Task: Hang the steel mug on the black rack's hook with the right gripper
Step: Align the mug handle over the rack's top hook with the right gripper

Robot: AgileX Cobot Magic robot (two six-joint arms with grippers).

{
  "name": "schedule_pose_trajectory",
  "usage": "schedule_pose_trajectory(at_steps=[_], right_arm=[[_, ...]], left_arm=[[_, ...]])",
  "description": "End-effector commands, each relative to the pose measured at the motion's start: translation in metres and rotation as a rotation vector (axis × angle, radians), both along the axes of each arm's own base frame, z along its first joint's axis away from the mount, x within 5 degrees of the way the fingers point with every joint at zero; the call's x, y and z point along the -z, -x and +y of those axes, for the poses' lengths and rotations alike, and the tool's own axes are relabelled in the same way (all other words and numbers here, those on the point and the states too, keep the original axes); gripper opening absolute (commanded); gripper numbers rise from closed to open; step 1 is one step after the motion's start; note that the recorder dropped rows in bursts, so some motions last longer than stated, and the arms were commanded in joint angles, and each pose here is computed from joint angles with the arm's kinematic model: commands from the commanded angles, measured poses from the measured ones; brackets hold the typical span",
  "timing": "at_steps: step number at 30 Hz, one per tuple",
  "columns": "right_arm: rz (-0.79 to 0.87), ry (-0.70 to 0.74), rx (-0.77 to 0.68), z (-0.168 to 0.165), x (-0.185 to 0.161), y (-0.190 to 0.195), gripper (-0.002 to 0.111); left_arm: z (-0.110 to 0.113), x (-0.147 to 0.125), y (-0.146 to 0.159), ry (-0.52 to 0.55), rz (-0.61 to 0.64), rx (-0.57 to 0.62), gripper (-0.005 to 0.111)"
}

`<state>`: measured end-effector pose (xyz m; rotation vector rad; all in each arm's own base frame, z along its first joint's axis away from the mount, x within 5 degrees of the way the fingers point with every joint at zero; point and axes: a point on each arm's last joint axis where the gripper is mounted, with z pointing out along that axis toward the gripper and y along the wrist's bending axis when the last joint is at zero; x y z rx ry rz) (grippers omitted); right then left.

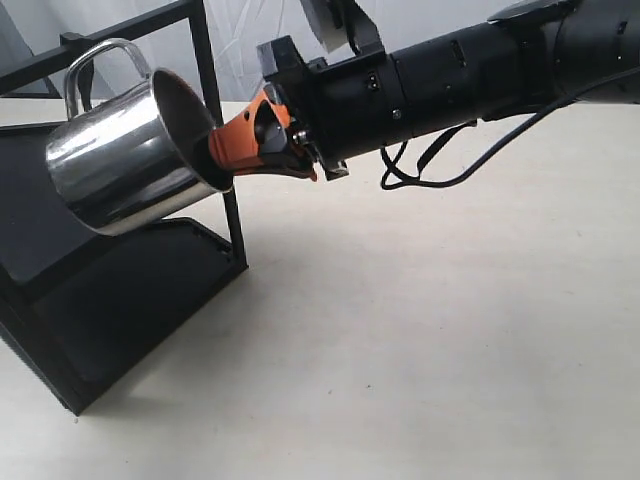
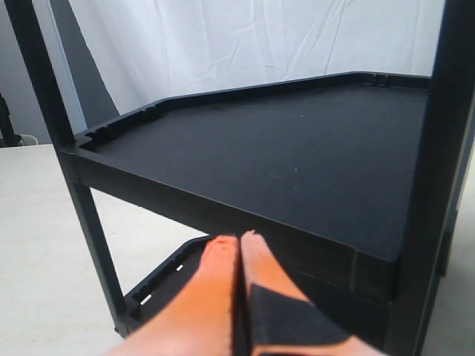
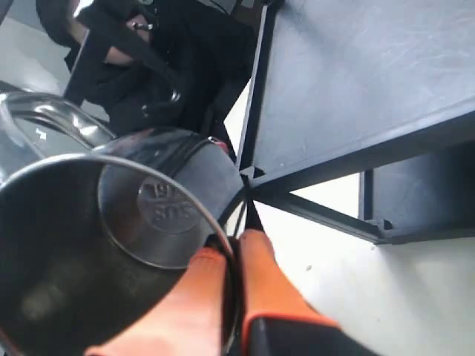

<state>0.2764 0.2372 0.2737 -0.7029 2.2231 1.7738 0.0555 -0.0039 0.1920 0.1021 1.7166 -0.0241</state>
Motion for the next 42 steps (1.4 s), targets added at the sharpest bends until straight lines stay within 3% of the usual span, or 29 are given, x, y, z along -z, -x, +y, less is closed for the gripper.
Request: schedule_pose_trajectory(at_steps=[1, 11, 34, 42], right_arm=[[0.019, -0.024, 0.033, -0.006, 0.004, -0.011, -0.001], [0.075, -0.094, 0.014, 0.000, 0.022, -0.019, -0.001], [0.073, -0.087, -0.006, 0.007, 0.022, -0.013, -0.001], [0.150, -0.103, 0.026, 0.012, 0.048, -0.024, -0.001]], left_arm=[[0.000, 0.000, 0.000, -0.002, -0.003, 0.005, 0.001], [0.000, 0.000, 0.000, -0.002, -0.003, 0.005, 0.001], [0.000, 0.000, 0.000, -0.002, -0.003, 0.005, 0.001], [0.000, 0.000, 0.000, -0.002, -0.003, 0.005, 0.001]])
